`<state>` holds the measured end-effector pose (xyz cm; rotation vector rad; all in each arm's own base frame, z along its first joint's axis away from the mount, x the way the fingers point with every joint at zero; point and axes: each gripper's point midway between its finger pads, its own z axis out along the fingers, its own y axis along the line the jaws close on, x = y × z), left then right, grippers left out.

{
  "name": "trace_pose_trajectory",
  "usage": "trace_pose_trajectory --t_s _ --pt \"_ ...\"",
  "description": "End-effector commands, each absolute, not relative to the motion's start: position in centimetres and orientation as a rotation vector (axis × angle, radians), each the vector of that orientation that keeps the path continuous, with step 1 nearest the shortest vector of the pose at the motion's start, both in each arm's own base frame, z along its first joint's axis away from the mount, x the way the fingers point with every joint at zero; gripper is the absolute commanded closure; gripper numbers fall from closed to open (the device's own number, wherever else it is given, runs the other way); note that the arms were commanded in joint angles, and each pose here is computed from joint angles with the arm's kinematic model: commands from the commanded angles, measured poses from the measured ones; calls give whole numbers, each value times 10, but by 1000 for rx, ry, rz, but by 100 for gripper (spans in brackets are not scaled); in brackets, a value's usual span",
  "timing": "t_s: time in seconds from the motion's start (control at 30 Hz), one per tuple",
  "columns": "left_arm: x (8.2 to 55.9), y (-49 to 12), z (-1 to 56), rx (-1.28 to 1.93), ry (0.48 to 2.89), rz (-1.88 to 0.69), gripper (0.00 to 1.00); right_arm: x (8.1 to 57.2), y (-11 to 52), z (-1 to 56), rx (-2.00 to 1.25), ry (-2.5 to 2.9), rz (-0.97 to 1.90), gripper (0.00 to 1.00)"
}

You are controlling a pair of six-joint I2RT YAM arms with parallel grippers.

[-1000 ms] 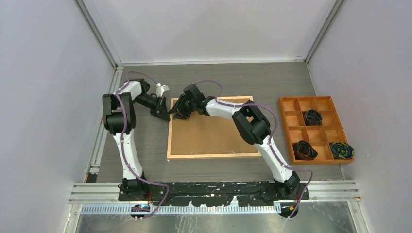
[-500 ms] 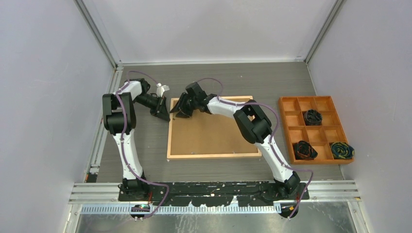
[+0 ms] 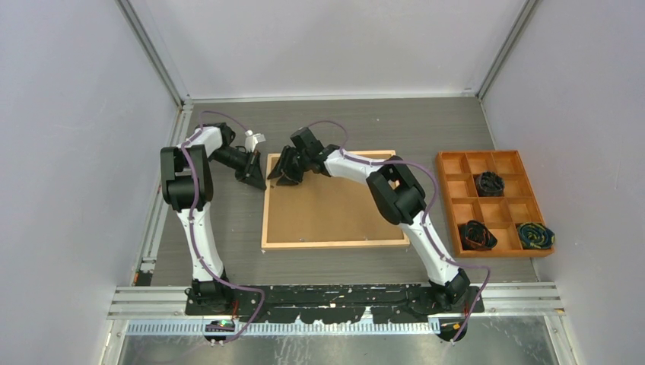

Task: Put the photo into the frame
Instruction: Install the photo frame at the center of the board.

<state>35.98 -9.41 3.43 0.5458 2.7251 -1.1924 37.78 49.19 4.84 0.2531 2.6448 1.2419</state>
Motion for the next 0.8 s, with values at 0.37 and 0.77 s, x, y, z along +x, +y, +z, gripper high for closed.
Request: trace_pose_trajectory --t_s 0.37,0.77 --pt "376 -92 36 661 2653 -1077 93 364 508 61 107 2673 1297 56" --pt "375 -91 38 675 2655 -1068 93 392 485 88 133 2603 1282 56"
